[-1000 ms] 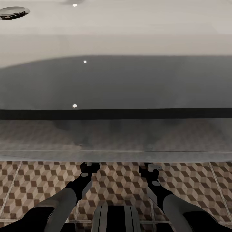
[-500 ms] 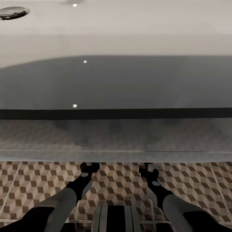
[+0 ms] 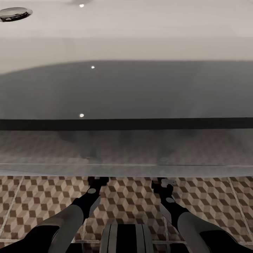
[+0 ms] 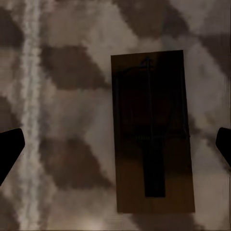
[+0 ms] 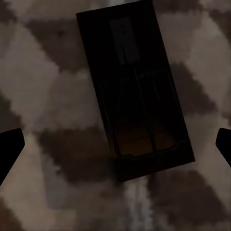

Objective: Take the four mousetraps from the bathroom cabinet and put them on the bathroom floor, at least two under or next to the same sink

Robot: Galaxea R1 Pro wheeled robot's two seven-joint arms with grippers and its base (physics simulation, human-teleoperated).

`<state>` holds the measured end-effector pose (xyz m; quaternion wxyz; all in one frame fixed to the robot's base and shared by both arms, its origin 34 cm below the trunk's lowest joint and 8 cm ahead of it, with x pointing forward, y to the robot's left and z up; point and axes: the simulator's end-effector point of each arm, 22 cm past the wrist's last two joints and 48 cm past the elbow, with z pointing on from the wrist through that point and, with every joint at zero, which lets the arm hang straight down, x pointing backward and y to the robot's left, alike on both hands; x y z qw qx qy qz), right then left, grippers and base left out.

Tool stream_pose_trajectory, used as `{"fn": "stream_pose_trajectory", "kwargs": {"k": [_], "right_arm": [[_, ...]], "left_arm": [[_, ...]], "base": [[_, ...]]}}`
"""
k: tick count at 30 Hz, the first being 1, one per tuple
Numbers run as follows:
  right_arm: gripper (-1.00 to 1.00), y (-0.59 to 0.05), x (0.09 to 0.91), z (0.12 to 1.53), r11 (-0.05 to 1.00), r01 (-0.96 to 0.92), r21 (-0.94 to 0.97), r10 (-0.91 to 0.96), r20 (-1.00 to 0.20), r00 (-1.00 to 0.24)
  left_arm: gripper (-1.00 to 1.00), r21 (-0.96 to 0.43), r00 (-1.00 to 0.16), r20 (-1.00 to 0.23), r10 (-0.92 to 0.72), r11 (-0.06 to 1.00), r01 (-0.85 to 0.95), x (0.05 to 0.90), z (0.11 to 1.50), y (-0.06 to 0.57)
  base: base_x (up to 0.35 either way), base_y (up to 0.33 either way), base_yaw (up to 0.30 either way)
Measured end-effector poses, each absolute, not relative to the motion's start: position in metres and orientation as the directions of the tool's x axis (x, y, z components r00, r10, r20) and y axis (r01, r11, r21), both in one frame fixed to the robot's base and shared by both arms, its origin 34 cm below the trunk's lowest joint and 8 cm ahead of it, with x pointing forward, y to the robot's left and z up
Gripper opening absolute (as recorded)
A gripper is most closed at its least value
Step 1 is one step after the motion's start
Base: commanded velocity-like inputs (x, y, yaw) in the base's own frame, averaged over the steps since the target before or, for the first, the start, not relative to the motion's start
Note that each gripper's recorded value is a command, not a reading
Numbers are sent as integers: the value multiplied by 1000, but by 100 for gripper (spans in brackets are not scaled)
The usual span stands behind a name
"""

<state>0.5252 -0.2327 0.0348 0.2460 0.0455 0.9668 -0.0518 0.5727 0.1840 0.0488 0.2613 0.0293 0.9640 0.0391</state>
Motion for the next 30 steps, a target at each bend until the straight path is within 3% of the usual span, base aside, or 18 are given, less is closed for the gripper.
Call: {"fn": "stream_pose_trajectory", "kwargs": {"k": [13,30], "right_arm": [[100,-232,525,35,991,113,-77,63,-480,-875],[100,-232,525,35,991,113,-77,62,-480,-875]], "left_arm": [[100,81,-820,-569,65,996,23,587,58,182],[100,85,-843,-534,67,996,26,580,53,184]], "base": [[-13,0,0],[-302,0,0]]}}
